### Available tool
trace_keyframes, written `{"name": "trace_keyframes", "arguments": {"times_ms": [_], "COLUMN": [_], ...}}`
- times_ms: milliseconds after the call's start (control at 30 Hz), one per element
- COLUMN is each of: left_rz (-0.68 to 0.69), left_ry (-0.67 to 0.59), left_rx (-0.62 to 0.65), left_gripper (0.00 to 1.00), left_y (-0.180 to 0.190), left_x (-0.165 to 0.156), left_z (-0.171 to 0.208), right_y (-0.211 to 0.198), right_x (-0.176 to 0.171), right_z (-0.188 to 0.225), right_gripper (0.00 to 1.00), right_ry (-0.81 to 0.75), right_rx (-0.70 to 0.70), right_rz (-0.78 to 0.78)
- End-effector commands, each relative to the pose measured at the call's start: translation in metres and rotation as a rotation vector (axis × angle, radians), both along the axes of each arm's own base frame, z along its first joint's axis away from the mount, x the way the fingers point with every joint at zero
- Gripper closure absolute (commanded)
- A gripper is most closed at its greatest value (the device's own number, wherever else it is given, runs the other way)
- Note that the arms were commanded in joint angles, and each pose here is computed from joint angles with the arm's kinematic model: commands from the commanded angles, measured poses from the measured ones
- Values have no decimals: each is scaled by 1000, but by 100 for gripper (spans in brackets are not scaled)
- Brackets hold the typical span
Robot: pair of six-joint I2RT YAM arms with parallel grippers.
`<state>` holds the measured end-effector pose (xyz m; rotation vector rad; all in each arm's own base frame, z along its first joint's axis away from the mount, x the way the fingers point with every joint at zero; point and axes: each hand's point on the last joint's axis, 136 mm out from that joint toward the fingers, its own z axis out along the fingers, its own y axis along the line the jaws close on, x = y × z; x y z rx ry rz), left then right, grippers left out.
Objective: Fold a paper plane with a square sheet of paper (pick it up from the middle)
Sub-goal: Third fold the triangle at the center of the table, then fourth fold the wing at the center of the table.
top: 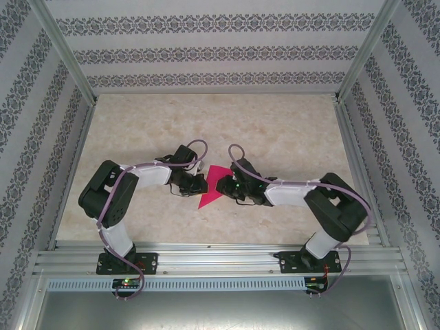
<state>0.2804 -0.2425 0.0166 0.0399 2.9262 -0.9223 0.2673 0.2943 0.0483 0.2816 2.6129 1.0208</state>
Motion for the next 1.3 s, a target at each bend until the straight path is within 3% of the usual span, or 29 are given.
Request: {"name": "trace_keyframes", "arguments": {"times_ms": [0,100,233,567,1267], "left_rz": [-23,-34,-35,-42,-45], "left_ry": [43,39,29,-62,-2], "left_rx": [77,64,57,-12,63], "left_gripper": [85,84,84,80,80], "left_y": [13,9,8,-3,5], "left_x": [-19,-17,-14,-3,-5], "left_z": [-16,-11,-6,24,-3], "right_y": [-28,-45,-50,-28,-16], "right_x": [0,-3,-8,0,3], "right_z": [0,-4,-11,-11,-24], "right_gripper": [76,67,64,63,63], "right_ry": [-20,-9,32,65,124], "right_rx": [-73,-95,-62,-3,60], "right_rz": [-59,-112,-130,-93,-120]}}
